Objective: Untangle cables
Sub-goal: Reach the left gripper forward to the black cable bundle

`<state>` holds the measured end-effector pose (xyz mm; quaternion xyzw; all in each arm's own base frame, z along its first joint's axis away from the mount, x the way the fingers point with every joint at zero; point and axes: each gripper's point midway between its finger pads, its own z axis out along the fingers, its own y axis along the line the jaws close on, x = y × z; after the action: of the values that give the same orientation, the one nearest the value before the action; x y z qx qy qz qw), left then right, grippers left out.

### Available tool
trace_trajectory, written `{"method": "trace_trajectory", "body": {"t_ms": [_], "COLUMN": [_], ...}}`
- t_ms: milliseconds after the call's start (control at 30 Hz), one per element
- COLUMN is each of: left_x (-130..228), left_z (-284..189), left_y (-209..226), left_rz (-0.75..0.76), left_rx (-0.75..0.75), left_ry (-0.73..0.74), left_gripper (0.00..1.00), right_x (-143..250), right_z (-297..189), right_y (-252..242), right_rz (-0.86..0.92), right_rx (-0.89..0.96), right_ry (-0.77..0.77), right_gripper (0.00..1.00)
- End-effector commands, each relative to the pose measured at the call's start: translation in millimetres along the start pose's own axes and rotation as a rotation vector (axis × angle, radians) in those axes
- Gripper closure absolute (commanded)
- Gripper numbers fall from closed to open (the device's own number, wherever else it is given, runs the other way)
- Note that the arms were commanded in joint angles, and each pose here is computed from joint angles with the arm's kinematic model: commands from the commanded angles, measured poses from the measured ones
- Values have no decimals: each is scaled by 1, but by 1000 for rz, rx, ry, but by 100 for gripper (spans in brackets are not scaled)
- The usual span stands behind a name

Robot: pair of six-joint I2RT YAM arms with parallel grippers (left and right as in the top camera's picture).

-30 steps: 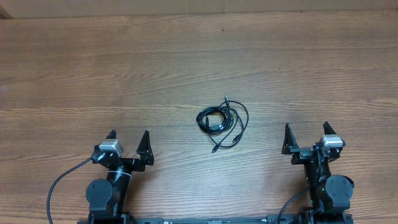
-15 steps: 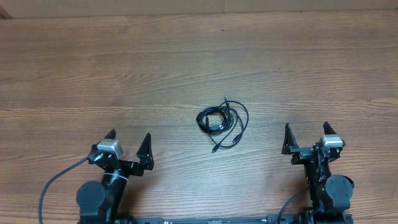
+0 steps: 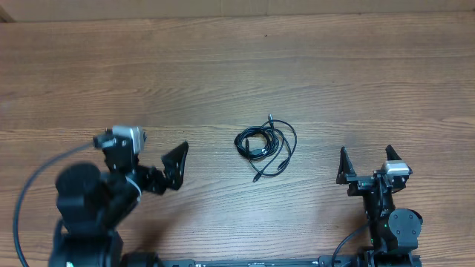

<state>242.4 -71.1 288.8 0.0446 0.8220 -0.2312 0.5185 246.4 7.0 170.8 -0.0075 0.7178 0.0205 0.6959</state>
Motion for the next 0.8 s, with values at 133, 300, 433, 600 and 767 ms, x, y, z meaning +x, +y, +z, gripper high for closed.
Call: {"method": "trace_trajectory", "body": {"t_ms": [133, 300, 433, 600, 767], "left_x": [-30, -20, -6, 32, 75], "left_z": [13, 31, 55, 95, 124], "left_y": [-52, -57, -44, -33, -25], "left_rz": [-58, -133, -279, -479, -517], "left_rx": [270, 365, 334, 188, -75], "left_ry": [195, 285, 380, 555, 649], "left_gripper": [0, 0, 0, 14, 32], "right_x": [1, 1, 1, 1, 1], "right_z": [0, 0, 0, 0, 0], "right_y": [0, 0, 0, 0, 0], "right_rz": [-2, -2, -2, -2, -2], "right_rx": [2, 2, 2, 2, 2], "right_ry": [-7, -7, -7, -7, -7], "right_gripper": [0, 0, 0, 0, 0]}}
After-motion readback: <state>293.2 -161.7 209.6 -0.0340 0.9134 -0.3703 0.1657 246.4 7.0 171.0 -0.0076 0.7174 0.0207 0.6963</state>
